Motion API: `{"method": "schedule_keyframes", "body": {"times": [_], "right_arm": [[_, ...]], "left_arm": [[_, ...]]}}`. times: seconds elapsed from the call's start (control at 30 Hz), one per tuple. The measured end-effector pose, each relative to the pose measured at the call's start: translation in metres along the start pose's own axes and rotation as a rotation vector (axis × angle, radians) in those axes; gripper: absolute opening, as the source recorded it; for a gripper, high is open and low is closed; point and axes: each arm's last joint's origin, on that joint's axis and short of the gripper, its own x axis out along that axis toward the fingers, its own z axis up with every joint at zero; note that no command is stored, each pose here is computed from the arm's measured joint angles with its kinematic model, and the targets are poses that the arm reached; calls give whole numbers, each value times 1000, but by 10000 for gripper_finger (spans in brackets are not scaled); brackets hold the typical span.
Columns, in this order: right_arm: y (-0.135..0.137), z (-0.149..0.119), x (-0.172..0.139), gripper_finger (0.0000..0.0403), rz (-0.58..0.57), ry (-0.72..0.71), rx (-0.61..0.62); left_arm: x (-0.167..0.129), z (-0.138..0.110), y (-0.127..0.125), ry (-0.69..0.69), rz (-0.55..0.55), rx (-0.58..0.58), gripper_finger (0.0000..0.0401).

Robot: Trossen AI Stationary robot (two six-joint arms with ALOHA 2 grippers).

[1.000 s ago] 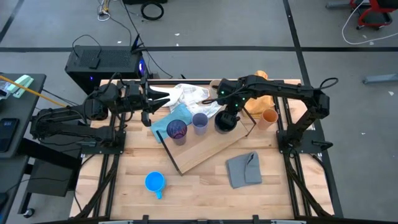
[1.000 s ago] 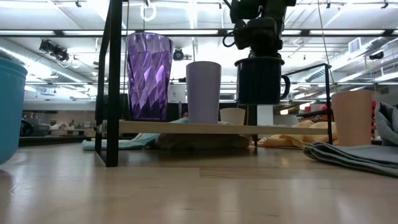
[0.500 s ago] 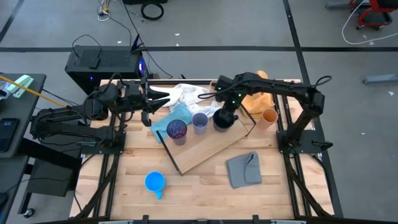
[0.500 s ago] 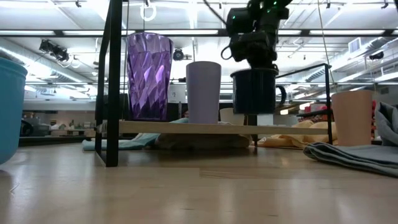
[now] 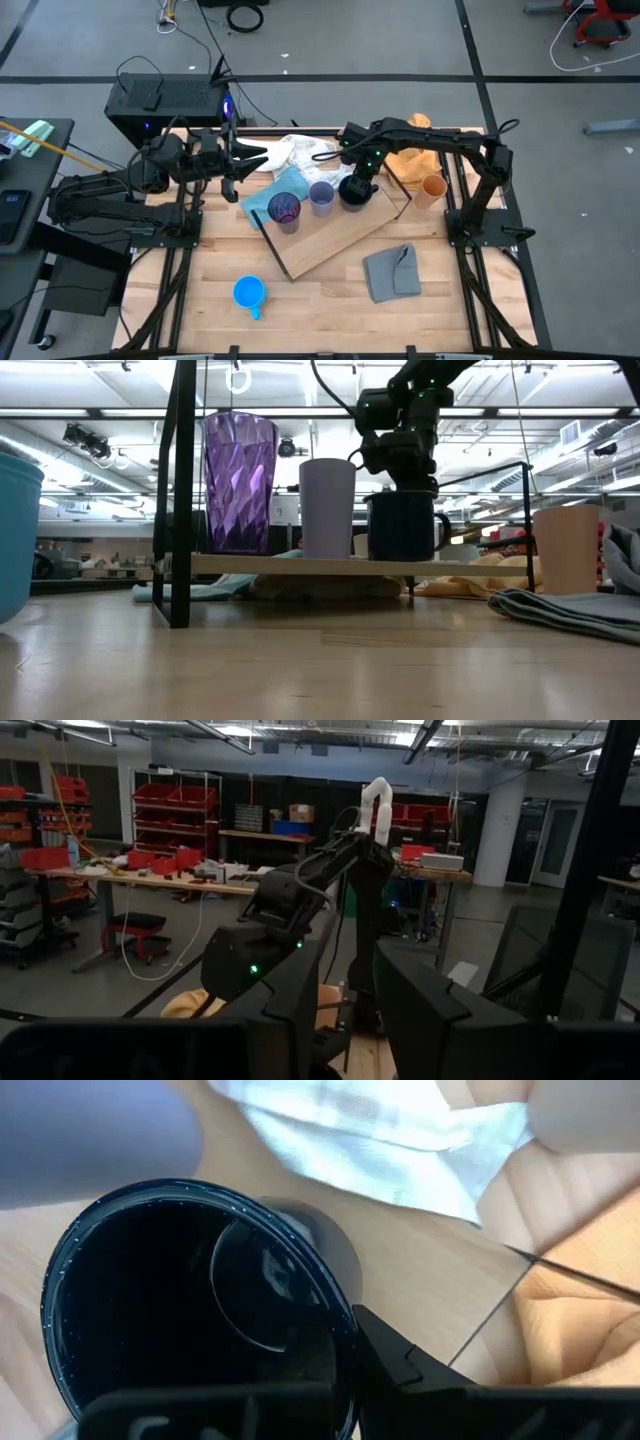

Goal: Stack small to large cups/mugs on shelf
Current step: Put the dark blue mug on the shelf

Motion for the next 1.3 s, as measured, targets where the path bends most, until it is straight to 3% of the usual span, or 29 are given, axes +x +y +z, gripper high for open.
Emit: {"method": "schedule_keyframes", "body": {"times": [0.87,1.13,1.3], "right_arm": [[-3,4,-1,17,-64,-48,0],[-3,5,-2,72,-62,-56,10],[-3,5,-2,84,-59,-59,10]], "left_arm": [[0,0,0,-2,0,10,107],[0,0,0,-2,0,10,107],[0,0,0,-2,0,9,107]]}}
